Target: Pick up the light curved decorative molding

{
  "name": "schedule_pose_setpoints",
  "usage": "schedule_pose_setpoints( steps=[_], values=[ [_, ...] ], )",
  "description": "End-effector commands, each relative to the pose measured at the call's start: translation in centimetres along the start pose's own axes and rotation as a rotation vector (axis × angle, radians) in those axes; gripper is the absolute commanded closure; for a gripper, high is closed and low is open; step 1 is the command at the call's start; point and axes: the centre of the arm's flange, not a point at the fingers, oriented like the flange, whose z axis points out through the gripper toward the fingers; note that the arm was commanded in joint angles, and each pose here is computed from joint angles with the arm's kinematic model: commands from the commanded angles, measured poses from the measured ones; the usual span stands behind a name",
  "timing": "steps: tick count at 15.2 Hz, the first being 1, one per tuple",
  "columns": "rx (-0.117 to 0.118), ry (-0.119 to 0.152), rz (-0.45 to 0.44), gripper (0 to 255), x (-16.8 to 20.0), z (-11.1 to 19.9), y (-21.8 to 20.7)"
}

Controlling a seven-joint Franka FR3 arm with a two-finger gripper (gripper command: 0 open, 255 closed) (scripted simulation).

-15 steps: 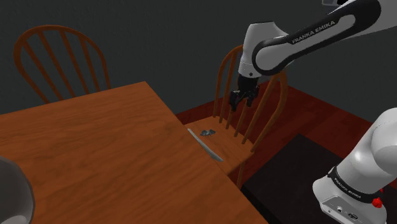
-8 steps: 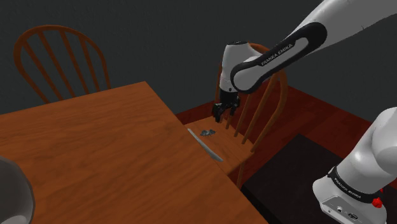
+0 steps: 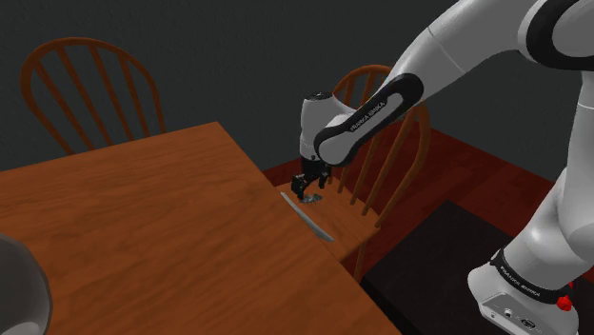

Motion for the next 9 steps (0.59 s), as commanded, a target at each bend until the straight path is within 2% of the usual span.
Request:
schedule_pose_setpoints(
  steps=[1, 4, 9],
  values=[
    [-0.005, 0.002, -0.012, 0, 1.2, 2.1, -1.3],
    [-0.012, 0.005, -0.028, 0, 2.7, 4.7, -3.3],
    [-0.012, 0.005, -0.028, 0, 2.8, 7.3, -3.3]
  ],
)
